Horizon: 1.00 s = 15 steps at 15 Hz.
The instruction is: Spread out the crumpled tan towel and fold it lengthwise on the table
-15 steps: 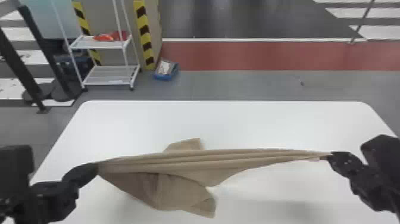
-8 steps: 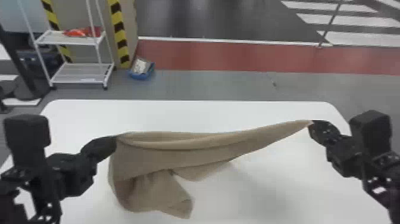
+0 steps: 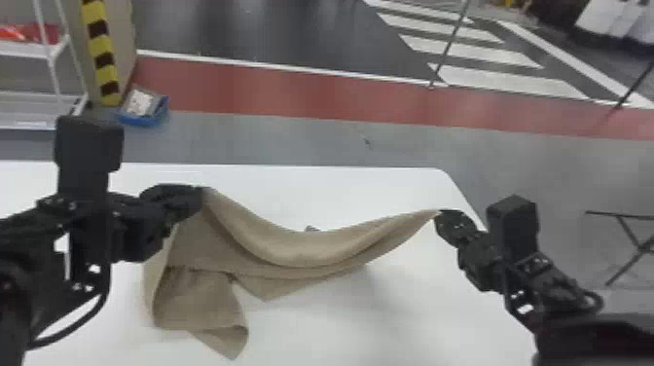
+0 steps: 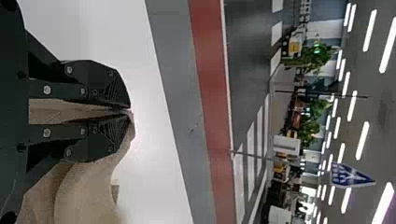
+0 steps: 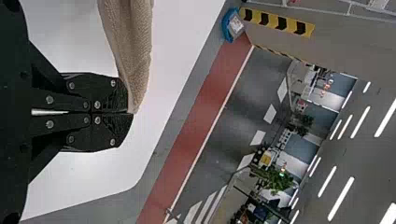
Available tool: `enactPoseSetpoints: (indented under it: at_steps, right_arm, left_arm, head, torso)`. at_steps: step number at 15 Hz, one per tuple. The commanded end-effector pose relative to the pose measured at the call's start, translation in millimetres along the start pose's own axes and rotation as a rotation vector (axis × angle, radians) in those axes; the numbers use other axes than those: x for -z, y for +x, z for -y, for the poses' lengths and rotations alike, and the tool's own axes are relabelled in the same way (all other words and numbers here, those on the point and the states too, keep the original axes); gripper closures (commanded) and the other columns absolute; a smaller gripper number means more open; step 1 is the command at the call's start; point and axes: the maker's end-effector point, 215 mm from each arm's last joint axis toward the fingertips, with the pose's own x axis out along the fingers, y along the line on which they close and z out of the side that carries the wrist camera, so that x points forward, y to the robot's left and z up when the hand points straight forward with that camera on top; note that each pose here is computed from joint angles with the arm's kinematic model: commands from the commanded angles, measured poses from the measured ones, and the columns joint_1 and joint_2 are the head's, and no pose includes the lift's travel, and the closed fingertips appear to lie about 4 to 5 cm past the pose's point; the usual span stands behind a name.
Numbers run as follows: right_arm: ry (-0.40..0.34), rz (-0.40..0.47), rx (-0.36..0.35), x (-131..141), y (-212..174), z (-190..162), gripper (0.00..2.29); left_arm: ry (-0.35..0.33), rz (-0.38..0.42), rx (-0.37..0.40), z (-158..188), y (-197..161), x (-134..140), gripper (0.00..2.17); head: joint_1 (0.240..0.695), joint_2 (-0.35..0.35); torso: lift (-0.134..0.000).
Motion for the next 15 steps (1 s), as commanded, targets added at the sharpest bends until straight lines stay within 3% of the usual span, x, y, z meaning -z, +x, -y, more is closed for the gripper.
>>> enactPoseSetpoints:
  at_steps: [1,3,4,9,15]
  right_arm:
    - [0.0,-0.015,0.0,9,-3,0,2.15]
    - [0.004,-0.027,-0.001,15,-3,0,2.15]
    - [0.005,-0.03,-0.001,16,-3,0,2.15]
    - [0.013,-0.107,0.0,51,-6,2,2.15]
    - [0.033,-0.145,0.004,74,-14,1,2.15]
  left_arm:
    - [-0.027,-0.116,0.022,1,2,38,0.0]
    - [-0.076,-0.214,-0.011,-18,-13,77,0.03]
    - [-0.094,-0.24,-0.025,-27,-23,83,0.03]
    - [-0.179,-0.264,-0.119,-64,-79,129,0.03]
    - [-0.213,-0.254,-0.097,-47,-76,160,0.08]
  head:
    - [0.695,-0.323]
    - [0.695,-0.336]
    - [0.695,-0.334]
    - [0.695,-0.283]
    - [0.695,-0.309]
  torso:
    - [-0.124]
    - [-0.124]
    - [-0.124]
    - [-0.124]
    - [-0.124]
